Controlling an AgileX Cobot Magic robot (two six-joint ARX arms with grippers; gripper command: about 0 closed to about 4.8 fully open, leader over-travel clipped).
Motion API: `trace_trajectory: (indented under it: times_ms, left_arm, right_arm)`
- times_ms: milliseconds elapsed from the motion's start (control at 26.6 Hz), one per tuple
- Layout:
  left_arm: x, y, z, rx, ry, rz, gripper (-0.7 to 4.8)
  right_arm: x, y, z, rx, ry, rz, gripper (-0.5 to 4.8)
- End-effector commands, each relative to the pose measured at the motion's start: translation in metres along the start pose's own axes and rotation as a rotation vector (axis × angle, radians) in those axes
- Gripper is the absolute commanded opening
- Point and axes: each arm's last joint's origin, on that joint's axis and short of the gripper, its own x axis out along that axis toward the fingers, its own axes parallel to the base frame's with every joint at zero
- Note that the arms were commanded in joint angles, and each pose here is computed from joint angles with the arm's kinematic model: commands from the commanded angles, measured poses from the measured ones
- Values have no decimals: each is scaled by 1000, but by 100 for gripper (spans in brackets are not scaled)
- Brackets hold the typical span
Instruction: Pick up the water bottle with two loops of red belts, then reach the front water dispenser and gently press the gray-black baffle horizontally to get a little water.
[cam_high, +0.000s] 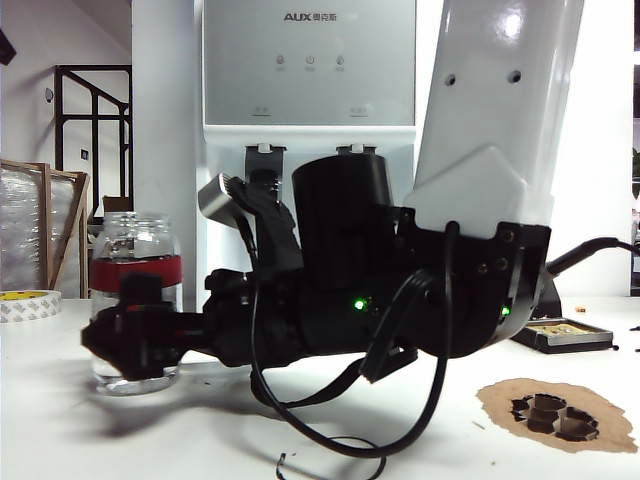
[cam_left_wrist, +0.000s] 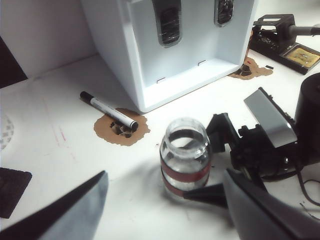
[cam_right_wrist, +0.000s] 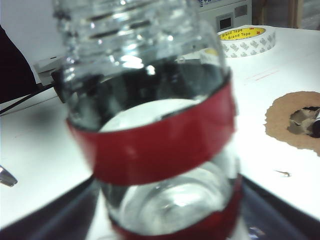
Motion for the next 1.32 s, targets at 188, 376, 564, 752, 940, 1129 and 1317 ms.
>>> trace_trajectory:
  times_ms: [188,376,564,752,940,1129,1317]
  left_arm:
    - [-1,0,2,3,-12,-2,374]
    - [-1,0,2,4,-11,-2,374]
    - [-1,0,1,3,-1,-3,374]
    - [-1,0,1,3,-1,-2,374]
    - [-1,0,2,4,-7,-1,374]
    - [-1,0,3,4,-18,-1,374]
    - [-2,0,4,5,-20,-1,374]
  right_arm:
    - [1,2,6,-13,-38,16,347]
    - [1,3,8,-22,-58,39,196]
    - [1,3,9,-23,-63,38,175]
    - [-6,5,9,-13,-56,28,142]
    - [-38,12,7,-28,-82,-77,138]
    - [-62,17,21,-53,-108,-259,139]
    - [-77,16,22,-51,-112,-466,139]
